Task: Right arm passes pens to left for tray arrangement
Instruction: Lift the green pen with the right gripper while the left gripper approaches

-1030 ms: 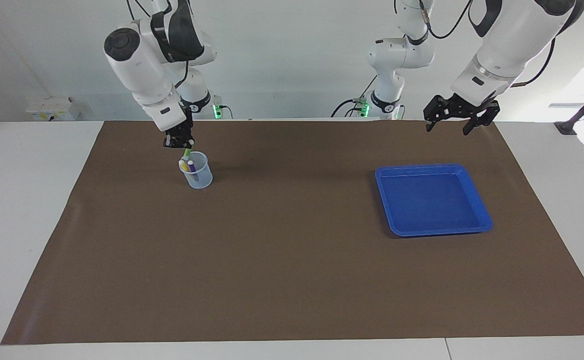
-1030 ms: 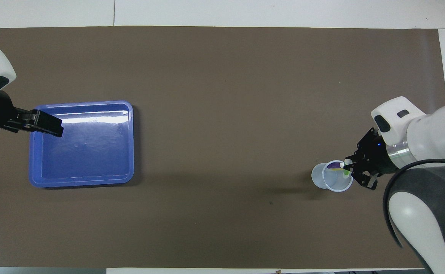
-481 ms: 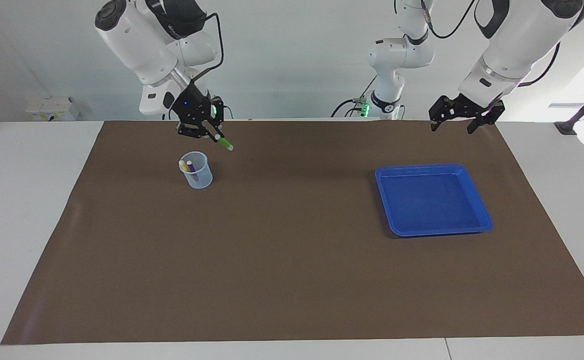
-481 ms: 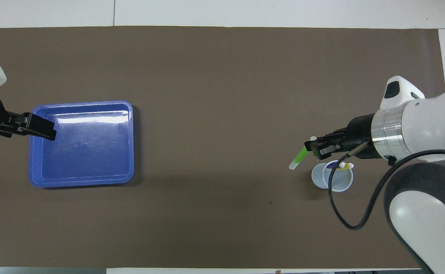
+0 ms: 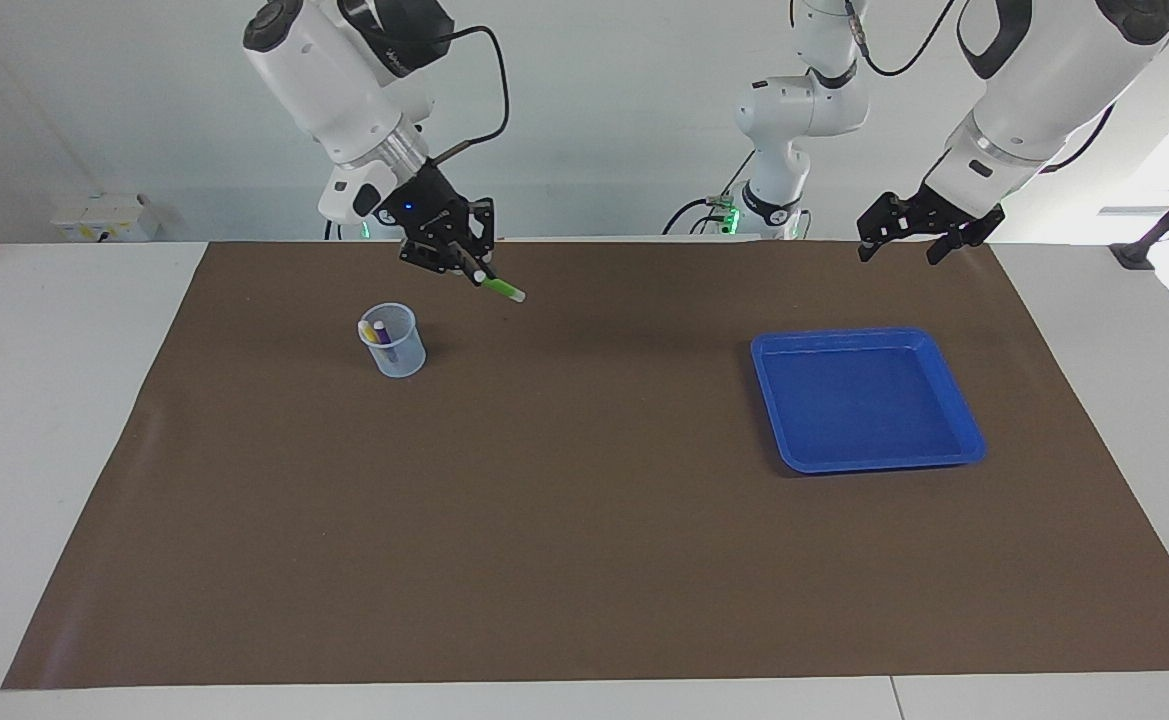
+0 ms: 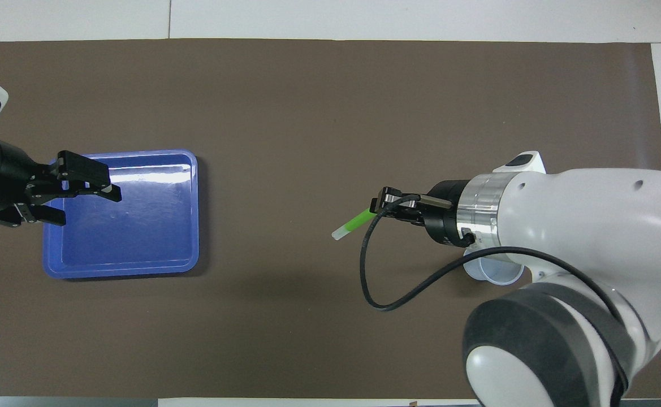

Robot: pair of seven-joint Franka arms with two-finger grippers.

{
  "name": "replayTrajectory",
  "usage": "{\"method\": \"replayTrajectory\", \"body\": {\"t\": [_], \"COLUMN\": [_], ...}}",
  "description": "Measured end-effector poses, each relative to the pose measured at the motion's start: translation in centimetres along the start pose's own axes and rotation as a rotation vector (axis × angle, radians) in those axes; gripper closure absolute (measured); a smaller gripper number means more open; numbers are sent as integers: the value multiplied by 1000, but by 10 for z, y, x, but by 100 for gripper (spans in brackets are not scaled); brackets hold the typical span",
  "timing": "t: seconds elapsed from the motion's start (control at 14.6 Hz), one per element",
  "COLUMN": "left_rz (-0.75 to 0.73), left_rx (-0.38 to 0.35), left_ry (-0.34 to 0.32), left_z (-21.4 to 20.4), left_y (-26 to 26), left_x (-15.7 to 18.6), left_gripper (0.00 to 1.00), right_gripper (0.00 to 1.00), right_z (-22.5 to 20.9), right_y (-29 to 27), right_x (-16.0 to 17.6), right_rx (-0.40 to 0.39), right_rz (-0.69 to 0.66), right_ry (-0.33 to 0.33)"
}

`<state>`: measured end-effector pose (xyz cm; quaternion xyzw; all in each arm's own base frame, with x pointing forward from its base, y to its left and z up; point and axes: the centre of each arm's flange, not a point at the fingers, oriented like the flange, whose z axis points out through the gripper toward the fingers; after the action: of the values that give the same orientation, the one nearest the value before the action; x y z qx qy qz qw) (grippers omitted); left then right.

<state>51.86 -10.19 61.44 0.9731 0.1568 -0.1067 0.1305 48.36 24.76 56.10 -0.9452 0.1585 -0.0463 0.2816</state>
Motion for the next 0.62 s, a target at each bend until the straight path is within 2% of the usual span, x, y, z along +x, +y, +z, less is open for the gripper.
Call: {"method": "replayTrajectory", "body": {"t": [0.21,0.41,0.62], "left_rz": [-308,-579,-861], "left_rx": [-118,-200,-286], "left_ry": [-41,-82,-159], "left_z": [6,21,41], "left_y": [30,62,71], "left_x": [-11,-25,-34], "left_gripper": [0,0,0], "right_gripper": [81,81,81], "right_z": [16,26,35], "right_y": [-21,-42,-57], "right_x": [-20,-45,-68], "right_rx": [88,164,220], "right_rz": [233,380,460], "right_ry": [80,102,106]}}
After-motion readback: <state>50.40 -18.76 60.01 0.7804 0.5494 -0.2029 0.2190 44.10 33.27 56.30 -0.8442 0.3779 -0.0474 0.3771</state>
